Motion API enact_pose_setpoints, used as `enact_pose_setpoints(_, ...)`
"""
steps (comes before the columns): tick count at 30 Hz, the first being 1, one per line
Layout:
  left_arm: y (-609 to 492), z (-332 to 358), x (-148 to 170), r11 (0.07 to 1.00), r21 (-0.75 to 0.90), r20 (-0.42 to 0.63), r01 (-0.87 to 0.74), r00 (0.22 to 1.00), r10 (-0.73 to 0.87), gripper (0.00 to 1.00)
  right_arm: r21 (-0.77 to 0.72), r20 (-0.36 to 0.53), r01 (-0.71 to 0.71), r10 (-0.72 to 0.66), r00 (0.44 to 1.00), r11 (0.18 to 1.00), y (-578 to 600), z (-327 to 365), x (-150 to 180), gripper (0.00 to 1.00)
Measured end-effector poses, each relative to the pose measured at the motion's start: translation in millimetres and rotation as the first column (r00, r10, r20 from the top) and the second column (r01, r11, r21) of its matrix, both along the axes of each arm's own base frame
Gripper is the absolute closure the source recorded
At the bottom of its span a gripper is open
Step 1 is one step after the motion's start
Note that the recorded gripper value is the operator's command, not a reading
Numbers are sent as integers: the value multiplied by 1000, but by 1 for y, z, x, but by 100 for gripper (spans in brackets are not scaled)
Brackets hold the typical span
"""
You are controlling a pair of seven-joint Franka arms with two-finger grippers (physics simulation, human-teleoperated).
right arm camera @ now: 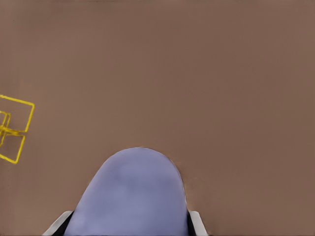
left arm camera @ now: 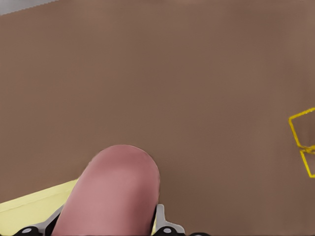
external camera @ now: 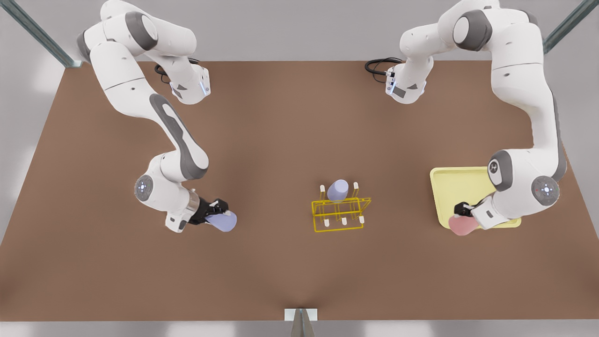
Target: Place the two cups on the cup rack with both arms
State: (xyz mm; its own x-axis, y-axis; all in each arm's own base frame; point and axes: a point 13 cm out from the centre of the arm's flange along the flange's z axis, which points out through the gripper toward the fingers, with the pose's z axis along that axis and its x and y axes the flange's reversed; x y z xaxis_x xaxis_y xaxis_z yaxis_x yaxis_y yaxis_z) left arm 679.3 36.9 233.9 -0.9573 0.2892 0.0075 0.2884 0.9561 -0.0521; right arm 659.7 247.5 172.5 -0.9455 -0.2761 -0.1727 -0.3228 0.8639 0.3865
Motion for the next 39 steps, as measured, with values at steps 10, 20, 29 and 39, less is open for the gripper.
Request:
enact_pose_setpoints(10,-221,-9,17,987,-144,-82,-78,994,67,16,286,-4,13,-12,1000,958,163,34,37,17)
enact_pose_setpoints(20,-267,3,-1,942,-141,-184,-304,943,277,16,387,33,3,-17,999,922,250,30,47,16)
enact_pose_setpoints(29,-306,-7,-10,897,-127,-246,-422,890,384,16,454,31,2,-17,999,891,289,41,35,16)
enact_pose_setpoints(39,-301,0,-2,846,-98,-246,-524,836,490,0,464,9,-8,4,1000,886,315,24,14,0)
